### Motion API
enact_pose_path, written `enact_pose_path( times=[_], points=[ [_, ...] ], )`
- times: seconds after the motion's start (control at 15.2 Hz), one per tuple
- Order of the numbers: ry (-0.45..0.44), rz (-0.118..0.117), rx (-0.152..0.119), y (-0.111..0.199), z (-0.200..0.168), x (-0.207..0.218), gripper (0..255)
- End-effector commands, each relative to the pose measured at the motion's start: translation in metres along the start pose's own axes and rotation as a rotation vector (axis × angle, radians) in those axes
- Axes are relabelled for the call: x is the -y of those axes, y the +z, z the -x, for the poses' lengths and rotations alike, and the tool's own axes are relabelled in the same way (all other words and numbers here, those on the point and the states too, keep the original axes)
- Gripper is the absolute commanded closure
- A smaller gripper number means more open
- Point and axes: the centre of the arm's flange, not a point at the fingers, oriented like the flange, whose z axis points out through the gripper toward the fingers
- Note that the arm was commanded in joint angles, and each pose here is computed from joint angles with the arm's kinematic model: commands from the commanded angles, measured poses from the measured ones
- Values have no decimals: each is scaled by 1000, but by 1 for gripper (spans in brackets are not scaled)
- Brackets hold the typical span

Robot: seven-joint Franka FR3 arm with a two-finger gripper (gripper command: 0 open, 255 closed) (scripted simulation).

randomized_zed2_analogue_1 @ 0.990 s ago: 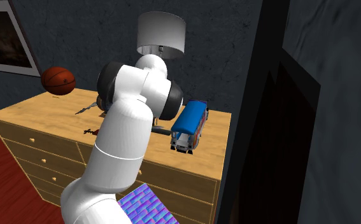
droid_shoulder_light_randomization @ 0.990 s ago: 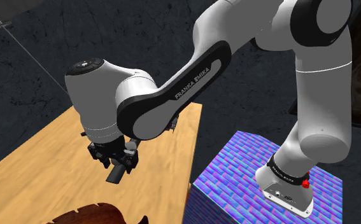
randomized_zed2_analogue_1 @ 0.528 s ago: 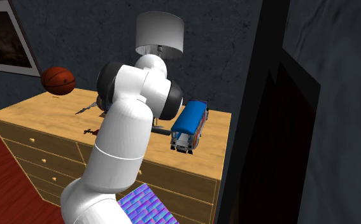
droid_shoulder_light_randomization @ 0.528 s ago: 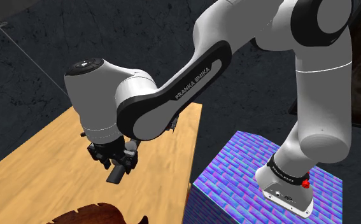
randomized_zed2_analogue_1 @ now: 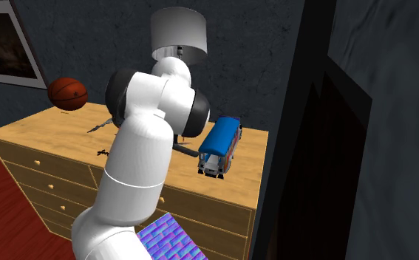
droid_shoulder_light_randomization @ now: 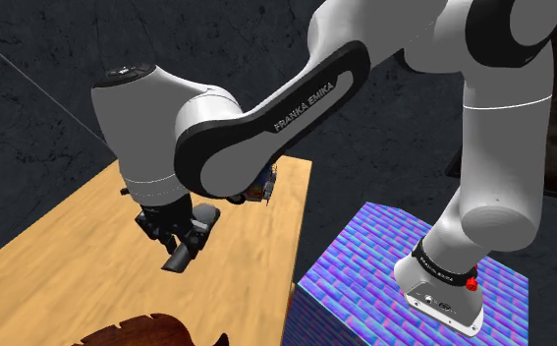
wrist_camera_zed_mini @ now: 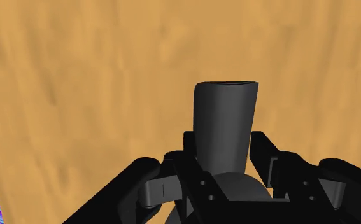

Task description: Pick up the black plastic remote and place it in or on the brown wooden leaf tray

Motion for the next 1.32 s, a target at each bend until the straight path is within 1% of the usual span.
enact_pose_path(
  times=[0.0, 0.73, 1.25],
  points=[
    [0, -11, 2, -16, 2, 2, 255],
    [0, -11, 2, -71, 1, -1, 255],
    [0, -11, 2, -66, 106, -11, 255]
  ],
)
